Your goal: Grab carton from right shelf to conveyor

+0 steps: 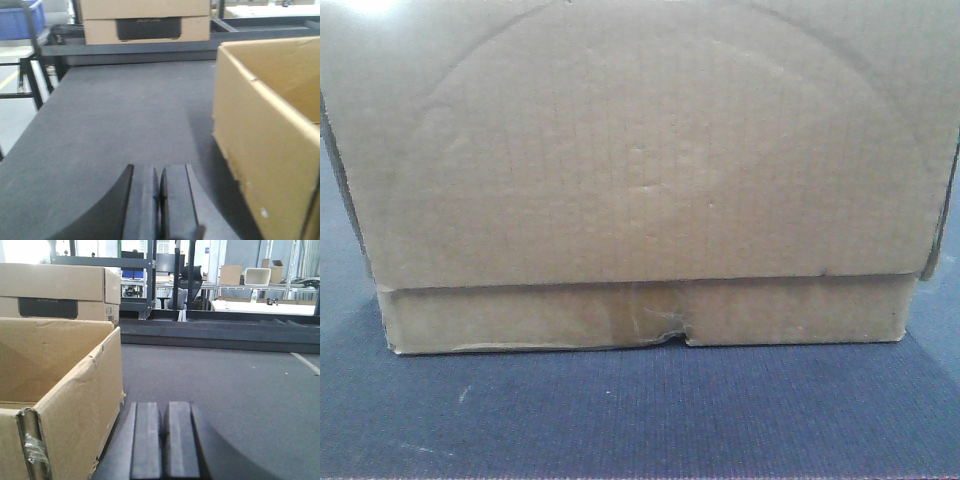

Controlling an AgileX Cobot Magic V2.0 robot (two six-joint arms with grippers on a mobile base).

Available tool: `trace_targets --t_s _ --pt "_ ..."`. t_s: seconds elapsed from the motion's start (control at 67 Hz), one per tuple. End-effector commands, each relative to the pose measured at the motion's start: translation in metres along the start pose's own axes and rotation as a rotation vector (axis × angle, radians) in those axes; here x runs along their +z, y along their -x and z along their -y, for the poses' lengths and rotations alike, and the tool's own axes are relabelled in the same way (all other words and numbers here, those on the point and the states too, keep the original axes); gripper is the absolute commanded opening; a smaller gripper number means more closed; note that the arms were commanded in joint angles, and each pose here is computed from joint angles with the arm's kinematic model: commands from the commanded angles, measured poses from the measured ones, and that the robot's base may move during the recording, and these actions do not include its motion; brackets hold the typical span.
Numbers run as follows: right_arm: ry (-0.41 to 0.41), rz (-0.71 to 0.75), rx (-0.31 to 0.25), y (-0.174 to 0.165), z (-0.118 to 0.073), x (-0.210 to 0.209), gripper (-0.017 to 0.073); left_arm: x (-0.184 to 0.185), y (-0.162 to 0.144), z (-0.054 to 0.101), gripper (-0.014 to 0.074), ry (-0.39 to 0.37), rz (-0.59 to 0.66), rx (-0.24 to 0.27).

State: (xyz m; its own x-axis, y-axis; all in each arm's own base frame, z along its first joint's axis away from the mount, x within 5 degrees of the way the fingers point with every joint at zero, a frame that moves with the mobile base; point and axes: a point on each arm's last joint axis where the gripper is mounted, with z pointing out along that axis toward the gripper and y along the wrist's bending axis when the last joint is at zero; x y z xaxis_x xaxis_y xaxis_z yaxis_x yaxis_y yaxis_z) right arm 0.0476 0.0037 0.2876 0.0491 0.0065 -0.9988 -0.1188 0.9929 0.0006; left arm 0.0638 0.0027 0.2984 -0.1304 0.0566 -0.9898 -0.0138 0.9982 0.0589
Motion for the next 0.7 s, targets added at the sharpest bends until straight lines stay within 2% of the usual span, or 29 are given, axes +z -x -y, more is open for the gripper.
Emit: trace_targets --t_s 0.0,0.104,0.283,0.328,0.343,0.373,0.686 --pt "-0.004 0.028 -0.007 0.002 0.0 0.0 -0.0069 0.0 -0.013 -0.001 0.0015 0.033 0.031 0.0" --pt "-0.004 0.028 -0.007 0.002 0.0 0.0 -0.0069 0.001 -0.034 -0.001 0.0015 0.07 0.085 -0.03" --pt "-0.004 0.028 -0.007 0.002 0.0 0.0 -0.0069 0.004 -0.084 0.002 0.0015 0.094 0.199 -0.021" --pt "-0.004 0.028 -0.007 0.002 0.0 0.0 -0.0069 0.003 -0.083 0.002 0.0015 0.094 0.244 -0.019" --pt "-0.004 0.028 -0.007 0.002 0.0 0.0 -0.0069 0.004 -0.089 0.002 0.0015 0.094 0.179 -0.022" --pt "-0.004 0.028 -0.007 0.002 0.0 0.0 -0.0069 0.004 -0.093 0.002 0.0015 0.09 0.135 -0.025" --pt "-0.004 0.029 -0.007 0.002 0.0 0.0 -0.0069 0.005 -0.093 0.002 0.0015 0.083 0.134 -0.025"
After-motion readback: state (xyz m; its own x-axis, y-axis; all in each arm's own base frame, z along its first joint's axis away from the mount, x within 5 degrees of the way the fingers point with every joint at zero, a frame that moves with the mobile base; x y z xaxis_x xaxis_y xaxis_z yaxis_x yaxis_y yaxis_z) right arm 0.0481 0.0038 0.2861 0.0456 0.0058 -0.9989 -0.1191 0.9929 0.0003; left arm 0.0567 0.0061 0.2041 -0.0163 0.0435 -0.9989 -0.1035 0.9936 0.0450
